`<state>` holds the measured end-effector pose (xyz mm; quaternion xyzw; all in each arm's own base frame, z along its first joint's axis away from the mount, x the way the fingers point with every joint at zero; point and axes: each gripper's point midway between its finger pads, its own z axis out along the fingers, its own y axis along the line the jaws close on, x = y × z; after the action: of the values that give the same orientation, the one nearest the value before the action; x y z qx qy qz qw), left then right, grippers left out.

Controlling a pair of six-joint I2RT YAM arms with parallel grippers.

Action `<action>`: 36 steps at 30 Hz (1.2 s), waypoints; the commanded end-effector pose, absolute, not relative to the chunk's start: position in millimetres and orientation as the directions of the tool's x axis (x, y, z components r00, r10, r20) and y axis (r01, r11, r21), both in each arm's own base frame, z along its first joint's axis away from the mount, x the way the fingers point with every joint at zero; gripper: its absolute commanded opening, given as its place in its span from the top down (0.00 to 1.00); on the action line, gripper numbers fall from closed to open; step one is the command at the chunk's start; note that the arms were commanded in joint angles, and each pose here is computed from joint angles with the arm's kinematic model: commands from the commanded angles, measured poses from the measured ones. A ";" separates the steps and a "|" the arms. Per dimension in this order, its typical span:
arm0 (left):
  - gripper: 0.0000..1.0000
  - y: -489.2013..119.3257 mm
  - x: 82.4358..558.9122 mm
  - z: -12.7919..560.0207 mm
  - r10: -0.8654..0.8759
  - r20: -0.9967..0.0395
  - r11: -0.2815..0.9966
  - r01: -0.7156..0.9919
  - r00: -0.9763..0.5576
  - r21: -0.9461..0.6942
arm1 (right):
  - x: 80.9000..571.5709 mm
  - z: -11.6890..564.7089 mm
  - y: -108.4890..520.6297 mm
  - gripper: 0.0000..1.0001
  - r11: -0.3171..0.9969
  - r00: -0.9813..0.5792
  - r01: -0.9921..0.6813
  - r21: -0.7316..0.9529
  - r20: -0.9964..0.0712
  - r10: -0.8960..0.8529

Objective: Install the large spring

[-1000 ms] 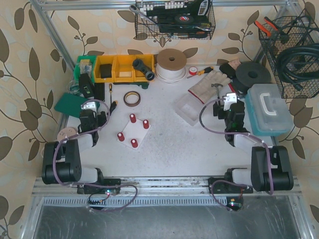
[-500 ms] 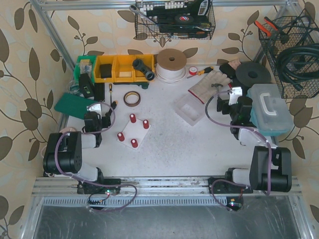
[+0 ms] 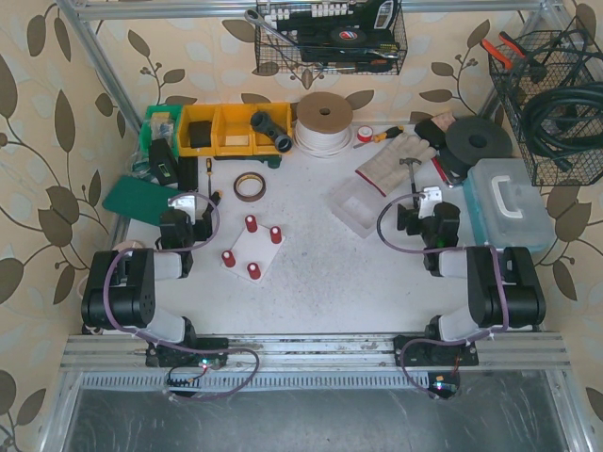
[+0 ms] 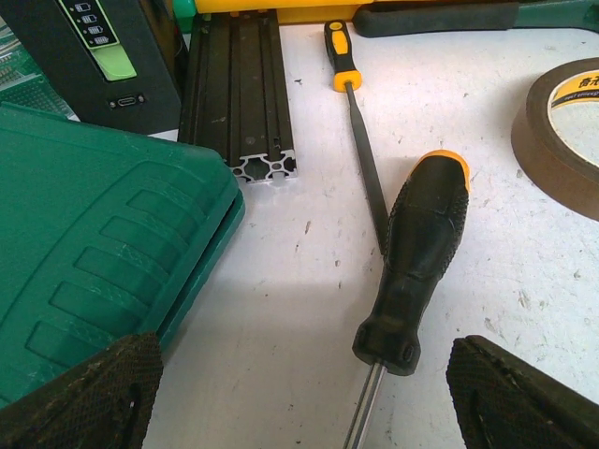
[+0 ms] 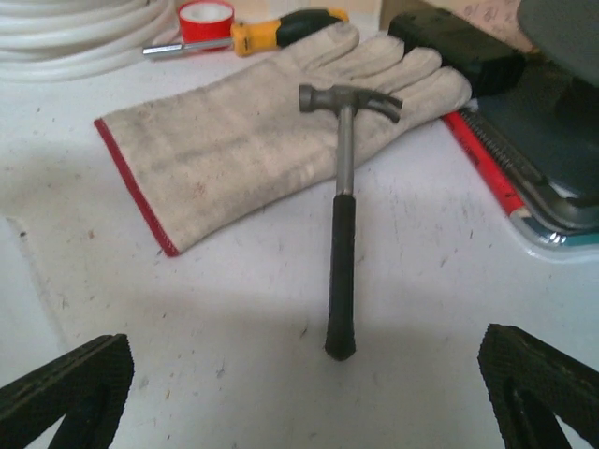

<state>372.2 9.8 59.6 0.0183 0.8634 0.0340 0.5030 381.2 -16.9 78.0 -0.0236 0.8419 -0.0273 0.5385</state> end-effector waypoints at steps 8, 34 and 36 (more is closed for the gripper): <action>0.14 15.2 381.2 71.6 0.053 -0.888 0.996 -0.038 -0.457 0.079 | 389.4 95.1 -17.4 0.00 0.995 -0.346 0.014 -0.096 -0.934 -0.085; 0.14 15.4 380.0 72.2 0.053 -0.889 0.996 -0.041 -0.455 0.080 | 391.6 93.5 -11.6 0.00 0.991 -0.364 0.011 -0.136 -0.923 -0.123; 0.14 15.5 380.3 72.4 0.053 -0.889 0.996 -0.042 -0.454 0.081 | 391.6 93.8 -11.7 0.00 0.991 -0.363 0.011 -0.136 -0.924 -0.123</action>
<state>371.5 14.8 58.0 0.0101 0.8648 0.0459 0.4999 386.3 -9.8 89.3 -0.0340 0.8273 -0.0507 0.5584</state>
